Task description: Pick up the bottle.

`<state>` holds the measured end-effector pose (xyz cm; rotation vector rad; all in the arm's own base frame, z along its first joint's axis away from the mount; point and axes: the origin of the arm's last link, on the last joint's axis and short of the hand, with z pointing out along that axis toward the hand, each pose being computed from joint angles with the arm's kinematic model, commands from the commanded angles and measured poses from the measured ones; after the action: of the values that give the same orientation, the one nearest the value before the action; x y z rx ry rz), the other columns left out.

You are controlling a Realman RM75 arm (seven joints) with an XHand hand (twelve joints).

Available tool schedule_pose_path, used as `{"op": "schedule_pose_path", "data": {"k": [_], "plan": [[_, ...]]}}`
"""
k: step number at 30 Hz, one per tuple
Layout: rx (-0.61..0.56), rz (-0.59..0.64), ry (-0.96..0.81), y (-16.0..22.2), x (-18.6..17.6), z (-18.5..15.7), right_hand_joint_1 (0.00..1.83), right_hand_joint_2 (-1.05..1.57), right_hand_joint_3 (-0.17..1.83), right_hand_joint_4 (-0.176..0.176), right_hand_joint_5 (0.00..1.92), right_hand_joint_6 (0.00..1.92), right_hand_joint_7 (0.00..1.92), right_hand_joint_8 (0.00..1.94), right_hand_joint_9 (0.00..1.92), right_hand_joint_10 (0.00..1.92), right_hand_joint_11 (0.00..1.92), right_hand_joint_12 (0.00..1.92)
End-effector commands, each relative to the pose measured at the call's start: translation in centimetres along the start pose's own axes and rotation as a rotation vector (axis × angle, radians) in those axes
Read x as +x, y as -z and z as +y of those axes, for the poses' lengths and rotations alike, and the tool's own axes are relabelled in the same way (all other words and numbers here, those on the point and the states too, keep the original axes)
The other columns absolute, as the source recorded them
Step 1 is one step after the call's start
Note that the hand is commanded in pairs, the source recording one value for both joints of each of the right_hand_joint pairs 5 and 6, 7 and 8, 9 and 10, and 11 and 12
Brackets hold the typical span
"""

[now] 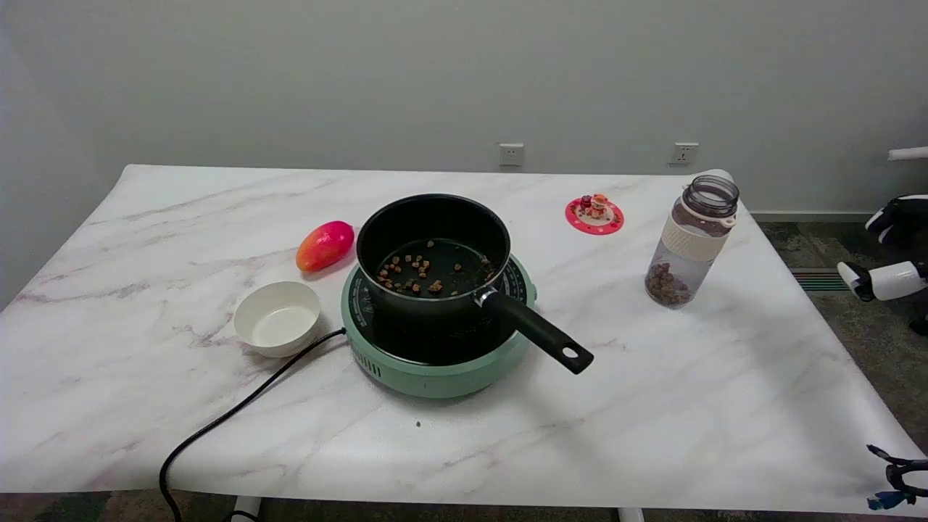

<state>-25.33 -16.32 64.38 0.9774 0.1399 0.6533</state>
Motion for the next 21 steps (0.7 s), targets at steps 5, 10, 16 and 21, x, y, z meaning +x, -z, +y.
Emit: {"op": "schedule_pose_path", "data": {"k": [5, 10, 16, 21], "plan": [[0.121, -0.082, 0.092, 0.5, -2.2, -3.2, 1.24, -0.1, 1.22, 0.0, 1.25, 1.25, 1.27, 1.27, 1.05, 1.05, 0.77, 0.77], [0.132, -0.089, 0.097, 0.7, -2.3, -3.5, 1.24, -0.09, 1.22, 0.0, 1.26, 1.26, 1.31, 1.31, 1.11, 1.11, 0.76, 0.76], [0.154, -0.12, 0.094, 0.9, -2.7, -3.9, 1.23, -0.14, 1.27, 0.0, 1.24, 1.24, 1.31, 1.31, 1.11, 1.11, 0.75, 0.75], [0.156, -0.123, 0.083, 1.0, -3.4, -4.7, 1.24, -0.22, 1.35, 0.0, 1.16, 1.16, 1.27, 1.27, 1.1, 1.1, 0.75, 0.75]]}}
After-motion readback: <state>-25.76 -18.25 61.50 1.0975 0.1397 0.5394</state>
